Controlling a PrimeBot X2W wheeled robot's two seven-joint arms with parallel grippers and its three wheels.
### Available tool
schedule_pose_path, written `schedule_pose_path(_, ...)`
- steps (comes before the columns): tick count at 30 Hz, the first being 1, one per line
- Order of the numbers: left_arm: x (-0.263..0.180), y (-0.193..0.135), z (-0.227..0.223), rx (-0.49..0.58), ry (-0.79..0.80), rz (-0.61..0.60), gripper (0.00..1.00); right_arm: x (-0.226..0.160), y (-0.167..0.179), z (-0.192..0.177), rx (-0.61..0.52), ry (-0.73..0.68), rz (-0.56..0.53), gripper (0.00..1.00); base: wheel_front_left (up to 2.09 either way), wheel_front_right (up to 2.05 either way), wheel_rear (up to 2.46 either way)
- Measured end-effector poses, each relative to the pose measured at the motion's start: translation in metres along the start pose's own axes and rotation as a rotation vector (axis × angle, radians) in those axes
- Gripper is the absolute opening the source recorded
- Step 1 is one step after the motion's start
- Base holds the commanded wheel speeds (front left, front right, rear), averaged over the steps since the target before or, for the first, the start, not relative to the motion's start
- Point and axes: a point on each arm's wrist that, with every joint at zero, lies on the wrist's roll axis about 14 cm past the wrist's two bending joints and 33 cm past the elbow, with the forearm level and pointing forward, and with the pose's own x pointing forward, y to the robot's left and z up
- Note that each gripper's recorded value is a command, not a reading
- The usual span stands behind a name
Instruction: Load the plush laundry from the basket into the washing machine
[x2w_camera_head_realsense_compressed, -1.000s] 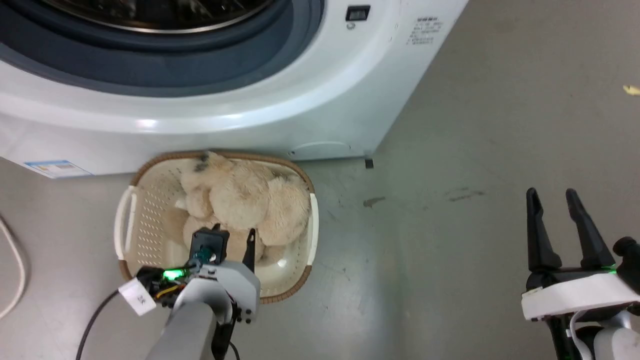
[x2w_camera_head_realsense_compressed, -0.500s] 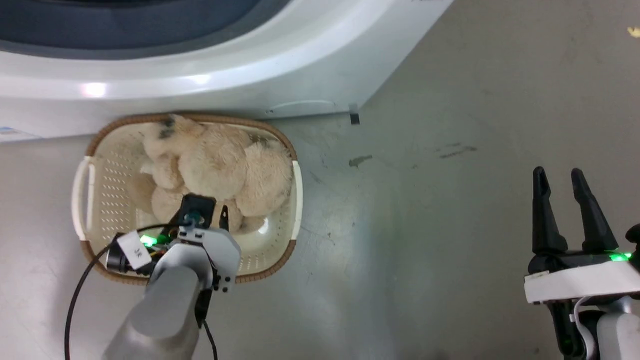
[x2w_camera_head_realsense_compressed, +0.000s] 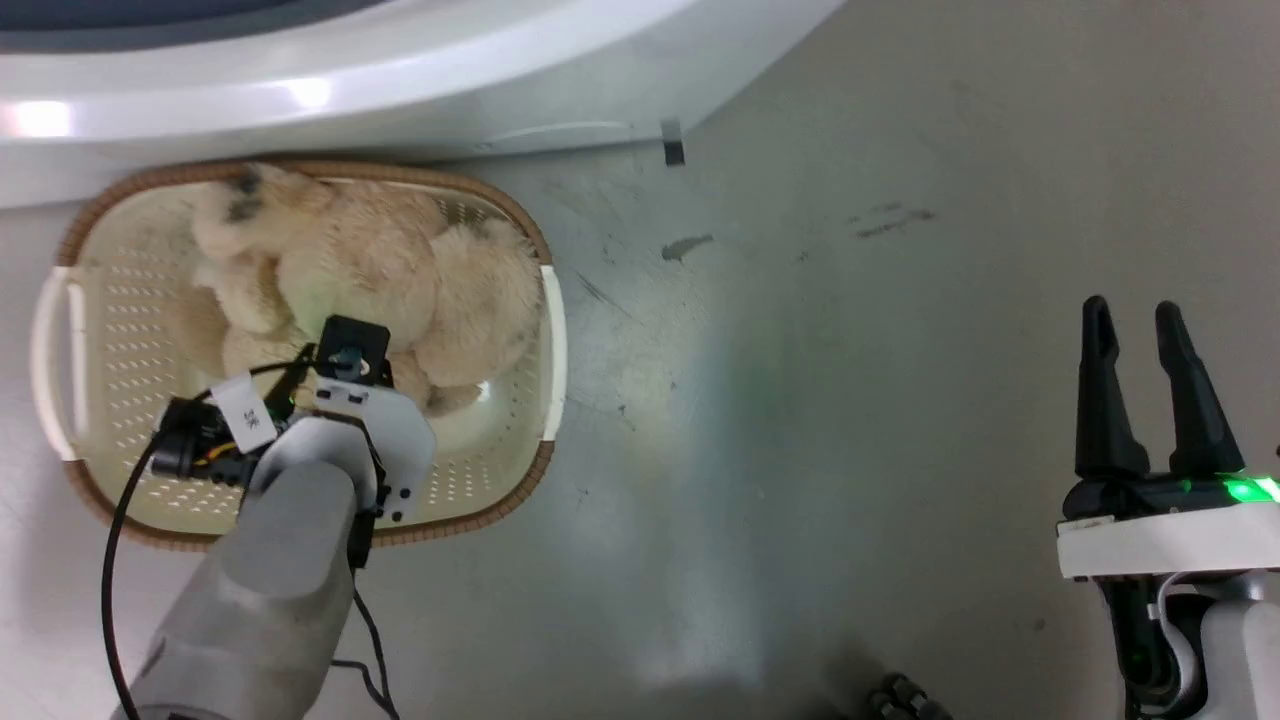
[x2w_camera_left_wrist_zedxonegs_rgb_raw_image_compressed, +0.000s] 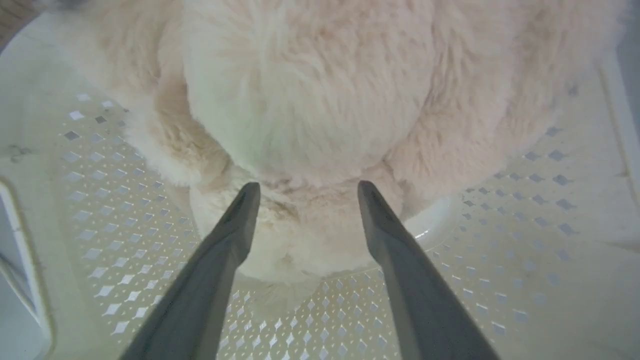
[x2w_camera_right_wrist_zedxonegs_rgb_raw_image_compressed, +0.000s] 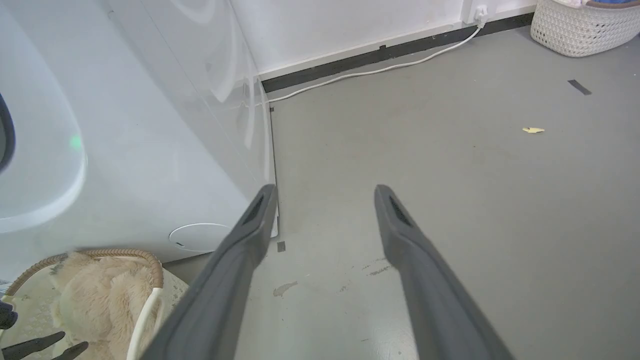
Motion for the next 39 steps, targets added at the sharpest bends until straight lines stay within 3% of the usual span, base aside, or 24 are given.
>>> schedule_pose_path(14,0.058,0.006,-0.022,0.045,0.108,-0.004,1.0,0.012,-0.02,-0.028,-0.01,0.046,-0.062,1.0,0.0,0.0,0.0)
schedule_pose_path(25,0.102,-0.012,-0.04,0.05,0.158,-0.051,1.0,0.02,-0.037,-0.05,-0.011,0.081,-0.113,1.0,0.0,0.0,0.0)
schedule_pose_path(27,0.108,-0.015,-0.039,0.042,0.149,-0.064,0.0,0.02,-0.039,-0.053,-0.013,0.089,-0.119,1.0,0.0,0.0,0.0)
schedule_pose_path(39,0.084,-0.018,-0.025,-0.001,0.063,-0.077,0.0,0.019,-0.039,-0.026,-0.005,0.016,-0.117,1.0,0.0,0.0,0.0)
